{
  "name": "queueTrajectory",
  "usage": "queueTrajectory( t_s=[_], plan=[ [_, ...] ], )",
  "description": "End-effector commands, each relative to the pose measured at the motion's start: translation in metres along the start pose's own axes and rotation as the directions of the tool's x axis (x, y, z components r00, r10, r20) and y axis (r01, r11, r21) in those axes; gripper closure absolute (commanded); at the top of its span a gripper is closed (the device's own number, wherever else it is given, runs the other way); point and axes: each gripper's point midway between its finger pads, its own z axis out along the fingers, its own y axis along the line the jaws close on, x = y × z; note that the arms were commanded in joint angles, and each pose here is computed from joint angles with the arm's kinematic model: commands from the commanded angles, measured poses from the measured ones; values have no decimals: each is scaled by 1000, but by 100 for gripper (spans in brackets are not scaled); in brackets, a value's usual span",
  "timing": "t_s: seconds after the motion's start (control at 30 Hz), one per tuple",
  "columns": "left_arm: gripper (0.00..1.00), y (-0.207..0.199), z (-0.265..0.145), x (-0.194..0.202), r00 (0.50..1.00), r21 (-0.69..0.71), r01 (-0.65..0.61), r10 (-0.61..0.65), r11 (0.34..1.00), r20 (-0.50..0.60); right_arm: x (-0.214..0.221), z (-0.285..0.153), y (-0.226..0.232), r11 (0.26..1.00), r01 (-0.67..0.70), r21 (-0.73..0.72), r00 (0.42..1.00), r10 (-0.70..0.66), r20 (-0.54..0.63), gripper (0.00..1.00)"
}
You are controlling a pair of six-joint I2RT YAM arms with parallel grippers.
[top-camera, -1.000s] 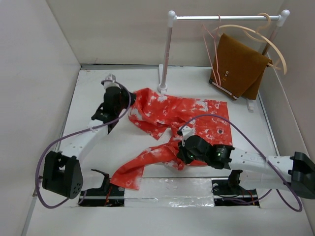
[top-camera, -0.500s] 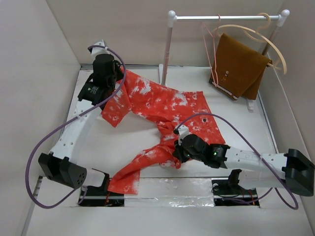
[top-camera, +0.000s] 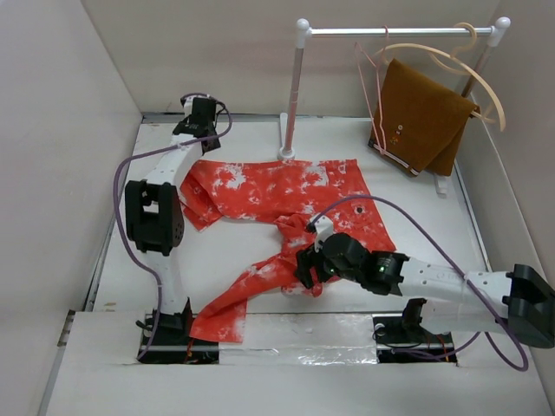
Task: Place the trousers on the hanger
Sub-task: Flatten out the trousers at the center of the board.
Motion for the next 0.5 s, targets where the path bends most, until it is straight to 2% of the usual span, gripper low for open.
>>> queueTrajectory(
  t_s=[0.0, 0.07, 0.1, 0.13, 0.17, 0.2, 0.23, 0.27, 0.3, 0.37, 0.4, 0.47],
  plan=[
    [58, -25, -77, -60, 977, 181, 96, -128, 979, 173, -62, -12, -11, 999, -36, 41, 985, 28, 173, 17],
    [58, -39, -92, -40, 976, 238, 106, -147, 965, 162, -87, -14, -39, 993, -92, 74, 969, 72, 236, 20],
    [58, -55, -120, -50, 959, 339, 133, -208, 931, 195, -94, -14, -46, 991, -112, 70, 963, 91, 254, 34],
    [59, -77, -127, -9, 975, 384, 95, -164, 918, 152, -104, -15, -59, 986, -146, 84, 949, 116, 292, 51],
    [60, -88, -136, 8, 977, 420, 89, -162, 903, 141, -108, -17, -90, 966, -217, 142, 932, 162, 324, 70],
    [60, -101, -158, 9, 965, 492, 92, -200, 866, 171, -108, -17, -108, 950, -257, 177, 922, 186, 340, 100],
    [61, -118, -162, 61, 984, 518, 62, -140, 853, 113, -114, -18, -125, 931, -302, 204, 901, 209, 381, 100],
    [62, -125, -168, 79, 986, 538, 61, -133, 841, 96, -112, -18, -144, 905, -356, 235, 883, 243, 402, 100],
    [62, -133, -176, 90, 985, 565, 56, -136, 823, 101, -98, -19, -181, 850, -425, 311, 865, 280, 416, 100],
    [62, -142, -181, 144, 996, 582, 30, -75, 813, 53, -89, -21, -216, 786, -503, 360, 830, 321, 457, 97],
    [62, -148, -188, 151, 996, 602, 23, -73, 798, 58, -77, -27, -245, 722, -564, 400, 799, 357, 483, 77],
    [61, -150, -193, 175, 998, 609, 4, -44, 793, 51, -63, -23, -274, 673, -608, 420, 776, 393, 494, 56]
  ],
)
